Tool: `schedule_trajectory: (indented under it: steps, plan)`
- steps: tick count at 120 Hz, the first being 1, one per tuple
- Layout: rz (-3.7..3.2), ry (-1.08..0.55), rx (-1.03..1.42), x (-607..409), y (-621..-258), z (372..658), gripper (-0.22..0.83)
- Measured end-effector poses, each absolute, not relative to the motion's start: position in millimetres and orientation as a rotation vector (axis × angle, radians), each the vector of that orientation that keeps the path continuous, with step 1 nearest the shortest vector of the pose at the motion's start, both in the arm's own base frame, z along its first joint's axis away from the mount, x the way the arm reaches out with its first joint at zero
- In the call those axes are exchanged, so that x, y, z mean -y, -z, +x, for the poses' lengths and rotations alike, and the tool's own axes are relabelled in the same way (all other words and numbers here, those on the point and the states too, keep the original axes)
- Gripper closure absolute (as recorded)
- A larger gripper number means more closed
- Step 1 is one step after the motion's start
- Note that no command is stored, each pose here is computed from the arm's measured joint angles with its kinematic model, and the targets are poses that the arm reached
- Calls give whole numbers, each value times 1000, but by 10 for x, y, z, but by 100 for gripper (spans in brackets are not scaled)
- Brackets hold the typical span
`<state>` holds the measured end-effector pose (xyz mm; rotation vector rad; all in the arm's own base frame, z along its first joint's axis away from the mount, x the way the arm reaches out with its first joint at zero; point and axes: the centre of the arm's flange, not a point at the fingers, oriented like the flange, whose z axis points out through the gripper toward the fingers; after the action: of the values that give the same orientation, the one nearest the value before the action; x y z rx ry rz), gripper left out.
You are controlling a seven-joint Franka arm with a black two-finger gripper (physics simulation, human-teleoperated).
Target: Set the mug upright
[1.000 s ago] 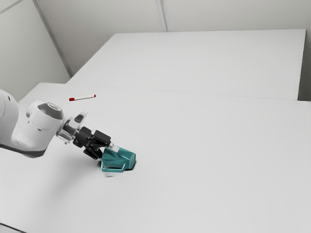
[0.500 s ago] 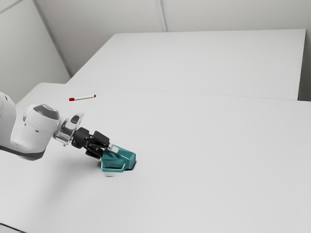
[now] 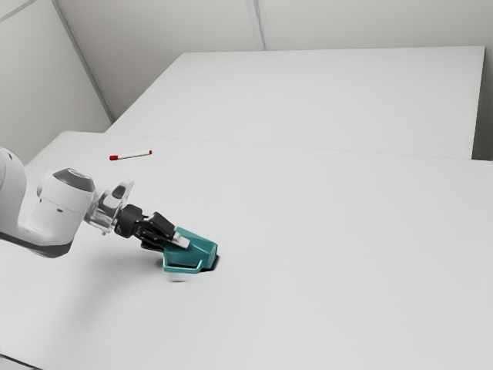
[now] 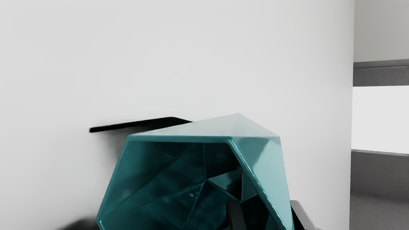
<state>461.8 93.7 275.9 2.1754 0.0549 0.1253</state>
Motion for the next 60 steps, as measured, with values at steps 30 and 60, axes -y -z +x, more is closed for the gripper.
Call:
schedule_trajectory:
  steps: [30, 60]
  plan:
    - [2174, -145, -40, -936, -2811, 4637, 70]
    - [2171, -213, 16, -871, -3095, 4713, 76]
